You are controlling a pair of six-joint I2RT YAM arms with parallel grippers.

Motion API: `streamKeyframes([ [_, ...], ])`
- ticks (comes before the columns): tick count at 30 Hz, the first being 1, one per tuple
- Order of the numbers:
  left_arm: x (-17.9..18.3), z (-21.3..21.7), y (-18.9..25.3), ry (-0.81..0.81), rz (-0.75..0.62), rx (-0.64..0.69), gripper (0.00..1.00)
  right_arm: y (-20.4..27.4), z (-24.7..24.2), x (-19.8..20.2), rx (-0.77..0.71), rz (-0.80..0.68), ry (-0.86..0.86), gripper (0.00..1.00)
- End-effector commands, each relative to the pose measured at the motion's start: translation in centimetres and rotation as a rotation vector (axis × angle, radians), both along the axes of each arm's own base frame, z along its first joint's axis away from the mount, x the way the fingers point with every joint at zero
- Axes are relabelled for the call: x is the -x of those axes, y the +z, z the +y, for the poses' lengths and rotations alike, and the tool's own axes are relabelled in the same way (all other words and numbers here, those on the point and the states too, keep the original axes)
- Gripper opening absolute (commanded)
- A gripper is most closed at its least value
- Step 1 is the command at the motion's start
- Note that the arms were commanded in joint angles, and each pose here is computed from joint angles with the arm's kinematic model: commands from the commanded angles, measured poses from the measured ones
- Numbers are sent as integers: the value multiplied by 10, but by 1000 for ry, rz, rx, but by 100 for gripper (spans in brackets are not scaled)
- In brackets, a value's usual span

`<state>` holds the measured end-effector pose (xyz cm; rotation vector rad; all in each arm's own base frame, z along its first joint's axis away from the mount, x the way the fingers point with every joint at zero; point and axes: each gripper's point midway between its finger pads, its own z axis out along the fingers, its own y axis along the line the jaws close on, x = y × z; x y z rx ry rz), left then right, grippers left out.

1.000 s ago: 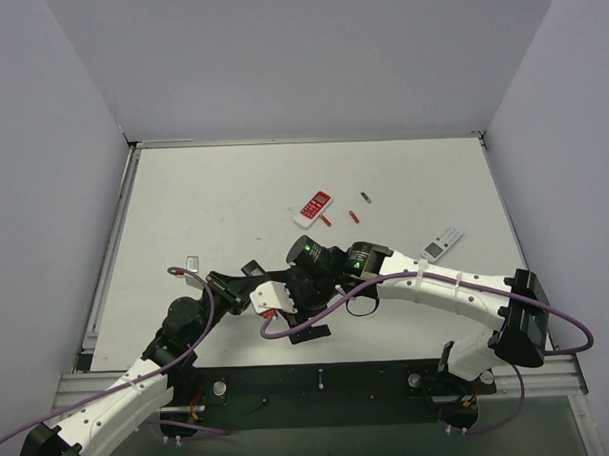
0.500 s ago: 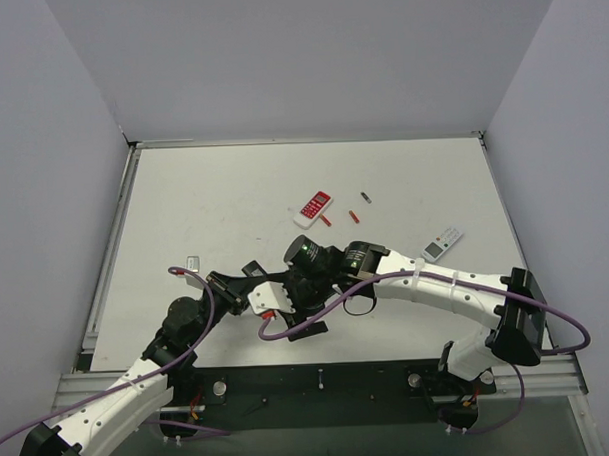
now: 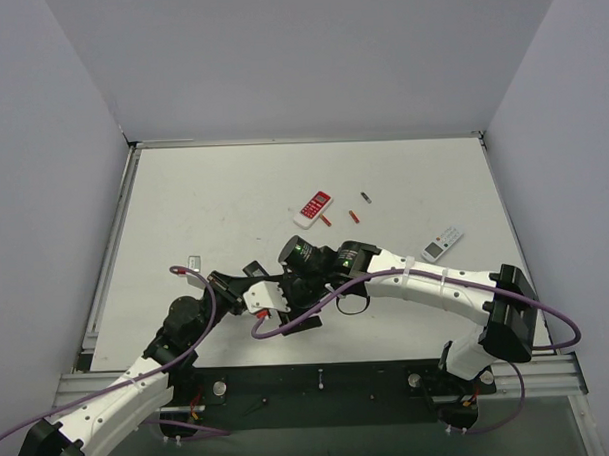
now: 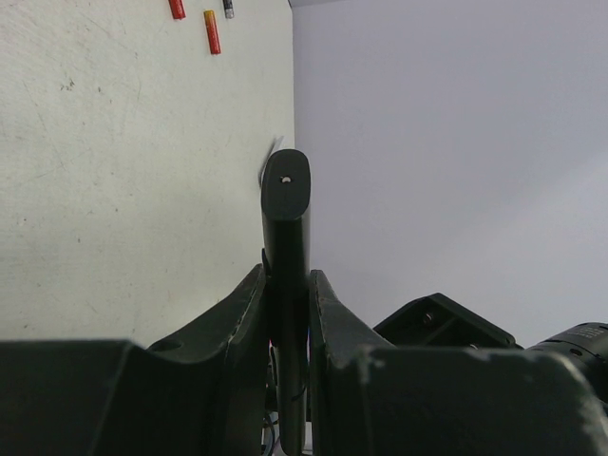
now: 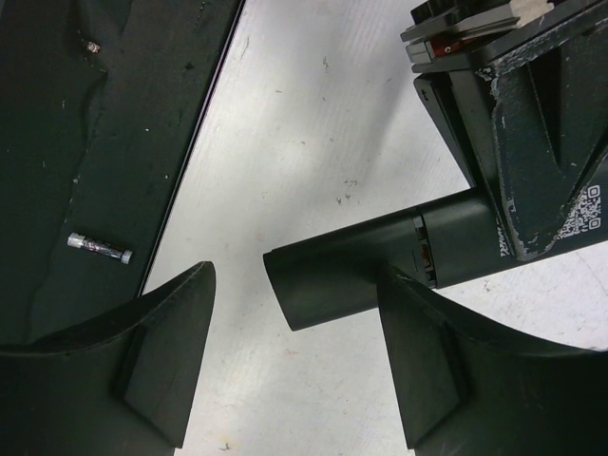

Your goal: Load the batteries into the remote control

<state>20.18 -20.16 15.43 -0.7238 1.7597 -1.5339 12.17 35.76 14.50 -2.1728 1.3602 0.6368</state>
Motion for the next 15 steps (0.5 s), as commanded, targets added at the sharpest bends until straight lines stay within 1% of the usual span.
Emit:
streamKeyframes([
  [1, 1, -5, 37, -23, -101, 66, 0, 14, 10, -5, -42, -28, 16, 63],
  [10, 2, -5, 40, -27, -106, 79, 0, 9, 12, -10, -43, -48, 3, 63],
  [15, 4, -5, 44, -32, -107, 111, 0, -2, 8, -11, -8, -50, -6, 59],
])
